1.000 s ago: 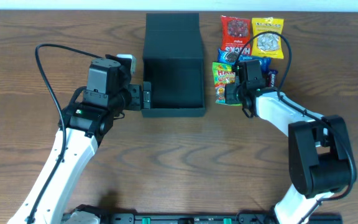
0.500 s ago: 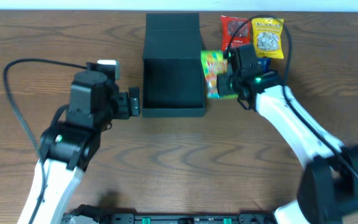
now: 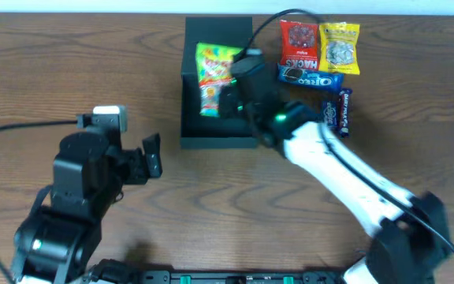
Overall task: Pack container
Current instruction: 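Lower the Haribo bag into the box and release it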
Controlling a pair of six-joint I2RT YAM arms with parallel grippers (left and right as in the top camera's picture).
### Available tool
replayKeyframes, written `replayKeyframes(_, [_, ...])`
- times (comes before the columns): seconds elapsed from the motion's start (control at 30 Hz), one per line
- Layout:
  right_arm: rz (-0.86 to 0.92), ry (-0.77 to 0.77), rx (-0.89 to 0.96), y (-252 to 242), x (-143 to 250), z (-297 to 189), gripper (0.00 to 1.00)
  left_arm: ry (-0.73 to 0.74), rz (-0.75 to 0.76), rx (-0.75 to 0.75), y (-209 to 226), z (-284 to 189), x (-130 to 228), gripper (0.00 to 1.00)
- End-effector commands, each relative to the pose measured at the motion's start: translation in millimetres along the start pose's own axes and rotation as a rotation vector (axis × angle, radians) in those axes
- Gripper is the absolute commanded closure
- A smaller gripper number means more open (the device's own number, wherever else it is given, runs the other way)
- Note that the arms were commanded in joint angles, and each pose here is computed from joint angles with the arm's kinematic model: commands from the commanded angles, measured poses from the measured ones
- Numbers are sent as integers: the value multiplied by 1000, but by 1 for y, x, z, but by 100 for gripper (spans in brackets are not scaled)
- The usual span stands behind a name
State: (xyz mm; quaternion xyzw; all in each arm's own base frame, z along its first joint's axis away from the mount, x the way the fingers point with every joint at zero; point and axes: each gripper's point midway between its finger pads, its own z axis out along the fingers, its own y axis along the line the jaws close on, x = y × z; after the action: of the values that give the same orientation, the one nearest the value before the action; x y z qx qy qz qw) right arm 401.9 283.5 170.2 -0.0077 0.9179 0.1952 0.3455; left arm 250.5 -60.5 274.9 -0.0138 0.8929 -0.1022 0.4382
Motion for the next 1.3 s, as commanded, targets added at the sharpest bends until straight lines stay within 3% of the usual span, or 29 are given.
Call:
replayKeyframes(0.0, [89, -14, 36, 1, 7, 19, 99, -18, -12, -11, 4, -12, 2, 5])
replayKeyframes(0.17, [118, -25, 104, -6, 20, 40, 99, -3, -11, -15, 6, -18, 9, 5])
replayKeyframes(0.4, [103, -13, 57, 11, 28, 43, 99, 9, -10, -21, 8, -18, 12, 5])
replayKeyframes(0.43, [83, 19, 13, 20, 34, 43, 78, 7, -10, -27, 9, -18, 12, 5])
replayKeyframes(0.47, [37, 41, -39, 31, 34, 39, 48, 5, -10, -31, 9, -18, 11, 5])
replayKeyframes(0.57, [-28, -3, -73, 38, 12, 19, 1, -8, -10, -54, 13, -18, 9, 5])
replayKeyframes(0.77, [-70, -284, 56, -9, -83, -53, 1, -60, -13, -105, 20, -13, -7, 5])
replayKeyframes(0.9, [-138, -379, 313, -106, -134, -82, 1, -79, -15, -93, 12, 16, -26, 5])
replayKeyframes(1.07, [-45, -333, 427, -194, -143, -70, 1, 1, -10, -43, -2, 68, -26, 5])
replayKeyframes(1.27, [-91, -288, 378, -236, -147, -17, 1, 76, -15, 11, -16, 125, -18, 5])
